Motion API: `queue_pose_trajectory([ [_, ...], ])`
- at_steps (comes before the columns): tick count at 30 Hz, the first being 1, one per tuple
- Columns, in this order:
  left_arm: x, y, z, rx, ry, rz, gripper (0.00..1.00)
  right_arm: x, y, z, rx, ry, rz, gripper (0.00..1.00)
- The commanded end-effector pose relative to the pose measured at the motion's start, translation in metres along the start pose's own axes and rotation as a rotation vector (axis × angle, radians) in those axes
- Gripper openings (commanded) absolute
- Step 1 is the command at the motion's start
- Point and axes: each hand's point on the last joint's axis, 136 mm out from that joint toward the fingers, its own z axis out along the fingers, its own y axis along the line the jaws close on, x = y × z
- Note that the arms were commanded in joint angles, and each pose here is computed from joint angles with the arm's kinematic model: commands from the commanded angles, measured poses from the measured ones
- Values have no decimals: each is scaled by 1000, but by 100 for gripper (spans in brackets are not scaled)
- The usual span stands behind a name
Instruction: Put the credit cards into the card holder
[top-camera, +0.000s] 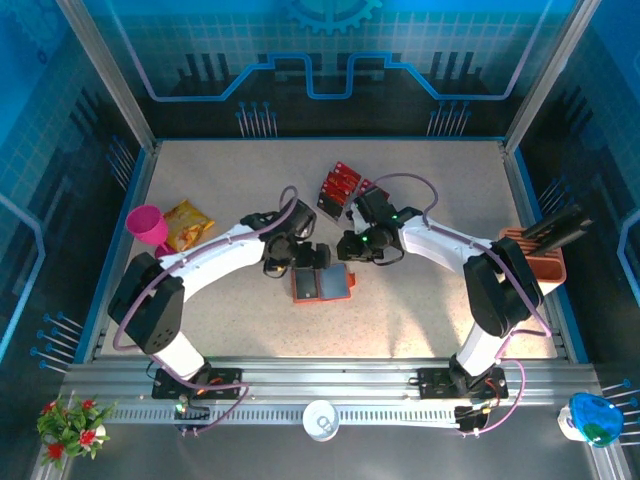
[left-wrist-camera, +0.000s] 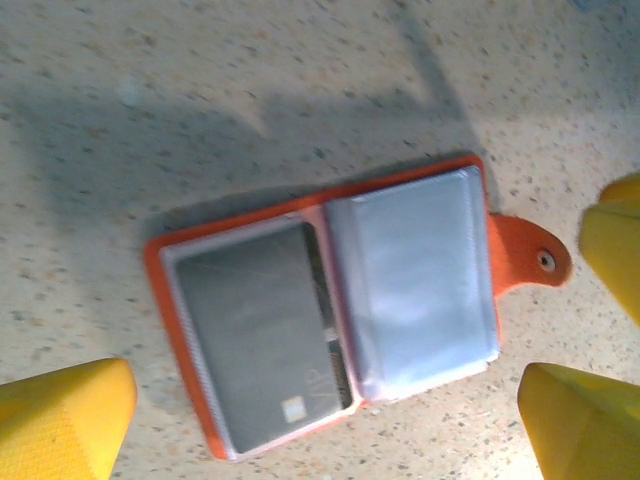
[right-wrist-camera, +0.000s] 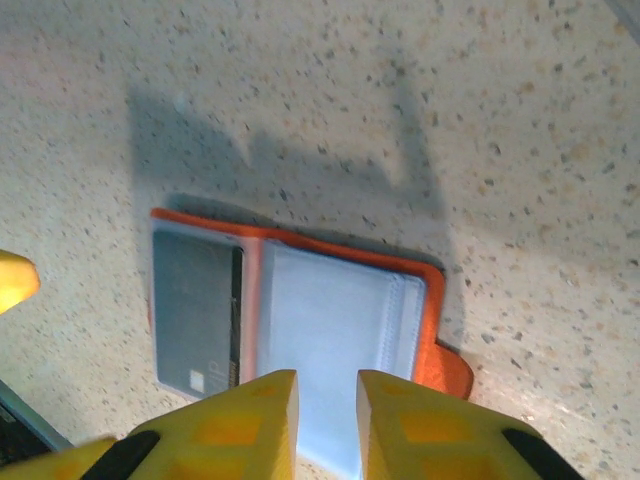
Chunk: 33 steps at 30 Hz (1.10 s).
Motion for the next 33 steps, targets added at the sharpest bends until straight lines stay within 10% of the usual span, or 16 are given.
queue_pose_trajectory([
  [1, 5, -5, 12, -35, -14, -34, 99, 16, -8, 5, 4, 75, -27, 21],
  [33, 33, 16, 50, -160, 11, 16, 99, 23, -16, 48, -9, 182, -34, 13],
])
